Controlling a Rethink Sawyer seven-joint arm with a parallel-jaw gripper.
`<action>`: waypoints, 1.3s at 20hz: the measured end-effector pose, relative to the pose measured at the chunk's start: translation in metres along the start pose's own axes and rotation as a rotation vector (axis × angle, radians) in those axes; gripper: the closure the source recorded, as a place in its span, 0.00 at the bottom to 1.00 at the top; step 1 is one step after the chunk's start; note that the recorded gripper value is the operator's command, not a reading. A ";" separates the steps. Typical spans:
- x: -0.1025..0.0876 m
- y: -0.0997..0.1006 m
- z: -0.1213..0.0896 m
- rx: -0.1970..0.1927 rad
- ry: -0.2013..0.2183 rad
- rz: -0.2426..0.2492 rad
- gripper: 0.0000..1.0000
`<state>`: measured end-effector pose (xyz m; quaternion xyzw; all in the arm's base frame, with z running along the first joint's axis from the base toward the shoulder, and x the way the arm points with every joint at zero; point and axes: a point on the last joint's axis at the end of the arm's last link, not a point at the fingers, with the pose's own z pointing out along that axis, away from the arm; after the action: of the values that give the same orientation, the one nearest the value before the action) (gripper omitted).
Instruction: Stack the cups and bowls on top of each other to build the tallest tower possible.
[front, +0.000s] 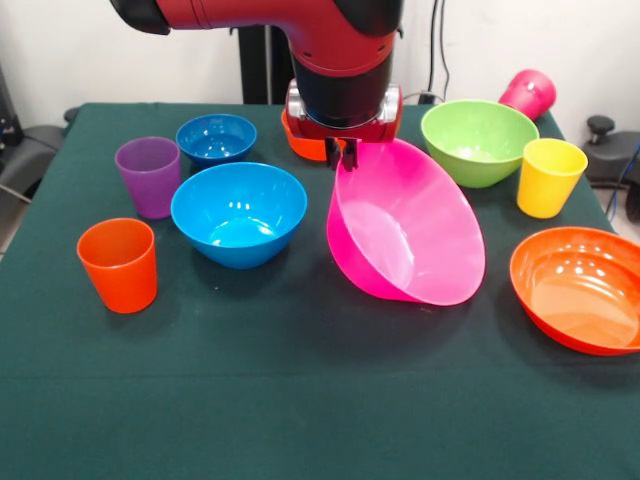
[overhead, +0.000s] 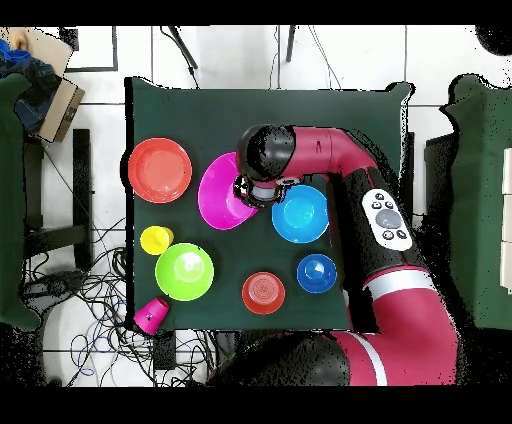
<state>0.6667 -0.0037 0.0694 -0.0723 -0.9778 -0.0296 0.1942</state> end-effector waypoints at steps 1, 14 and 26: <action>0.000 0.000 0.000 0.000 0.000 0.000 1.00; 0.001 0.000 -0.005 0.011 0.041 0.002 1.00; -0.008 -0.004 -0.019 0.018 0.078 0.017 1.00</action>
<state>0.6806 -0.0099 0.0837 -0.0778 -0.9691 -0.0218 0.2332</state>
